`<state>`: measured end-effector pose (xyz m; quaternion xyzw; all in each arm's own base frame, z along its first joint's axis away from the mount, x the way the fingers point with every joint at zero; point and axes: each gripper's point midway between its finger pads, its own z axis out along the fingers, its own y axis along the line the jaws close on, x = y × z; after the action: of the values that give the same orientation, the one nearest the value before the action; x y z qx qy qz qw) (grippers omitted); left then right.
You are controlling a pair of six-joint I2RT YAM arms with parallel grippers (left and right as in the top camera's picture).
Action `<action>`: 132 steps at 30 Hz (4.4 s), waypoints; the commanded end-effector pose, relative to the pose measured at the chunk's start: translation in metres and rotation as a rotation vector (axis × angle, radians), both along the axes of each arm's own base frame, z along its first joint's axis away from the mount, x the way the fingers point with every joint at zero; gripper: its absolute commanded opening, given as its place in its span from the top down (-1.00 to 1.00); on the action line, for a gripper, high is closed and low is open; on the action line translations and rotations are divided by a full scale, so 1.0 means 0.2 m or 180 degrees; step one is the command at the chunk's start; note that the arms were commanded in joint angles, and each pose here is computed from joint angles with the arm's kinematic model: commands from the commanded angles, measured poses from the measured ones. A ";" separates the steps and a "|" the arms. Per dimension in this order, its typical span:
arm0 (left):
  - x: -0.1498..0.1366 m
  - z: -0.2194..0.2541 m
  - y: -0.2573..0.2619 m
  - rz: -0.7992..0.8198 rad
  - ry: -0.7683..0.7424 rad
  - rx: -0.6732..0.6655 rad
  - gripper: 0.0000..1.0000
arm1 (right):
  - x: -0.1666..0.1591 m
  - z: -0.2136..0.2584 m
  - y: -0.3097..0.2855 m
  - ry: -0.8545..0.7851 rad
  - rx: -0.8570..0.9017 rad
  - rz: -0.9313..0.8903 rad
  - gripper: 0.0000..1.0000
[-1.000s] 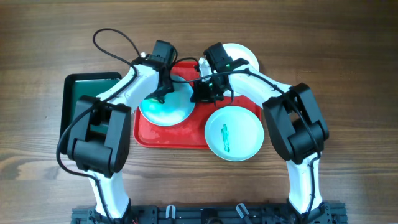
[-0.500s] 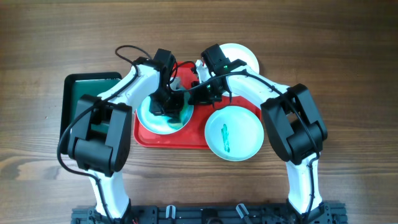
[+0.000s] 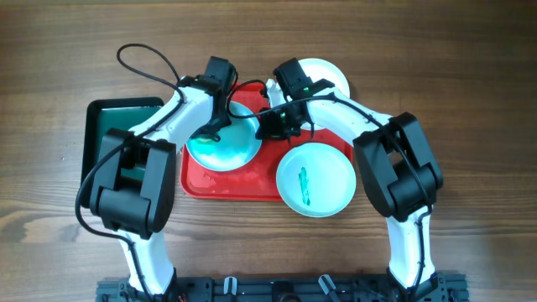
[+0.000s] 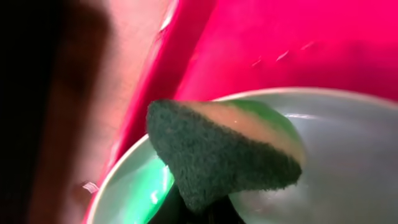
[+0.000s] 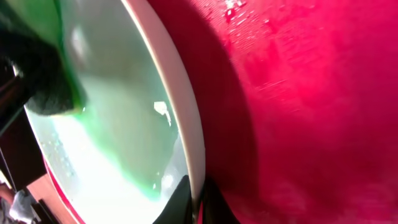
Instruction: Clean dirty plates on tray and stack at the side
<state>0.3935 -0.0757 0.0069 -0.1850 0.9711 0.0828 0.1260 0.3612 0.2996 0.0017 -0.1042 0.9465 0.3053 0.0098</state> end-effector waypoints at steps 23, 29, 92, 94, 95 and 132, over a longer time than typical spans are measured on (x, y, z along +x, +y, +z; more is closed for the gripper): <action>-0.29 -0.05 0.29 -0.0144 0.0952 0.0631 0.92 | -0.04 -0.08 -0.01 0.0049 -0.0062 0.0124 0.91; -0.11 -0.05 0.28 0.0151 0.0339 0.0638 0.92 | -0.04 -0.08 -0.01 0.0048 -0.0062 0.0125 0.91; -0.02 0.60 0.36 0.0291 0.0213 -0.0208 0.92 | -0.17 -0.16 0.03 0.0180 -0.0630 -0.0025 0.74; -0.02 0.60 0.38 0.0332 0.0210 -0.0209 0.92 | -0.17 -0.16 0.02 0.0165 -0.0676 -0.0059 0.91; -0.02 0.60 0.39 0.0348 0.0211 -0.0208 0.92 | -0.16 -0.16 0.01 0.0168 -0.0679 -0.0072 0.91; -0.02 0.60 0.38 0.0368 0.0253 -0.1273 0.92 | -0.04 1.27 -0.26 -0.4163 -0.4074 -0.0698 0.92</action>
<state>0.3850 0.0039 0.1144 -0.2684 0.9593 -0.0843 0.0251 0.3615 0.2550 0.2203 -0.1789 0.8025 -0.3182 0.4720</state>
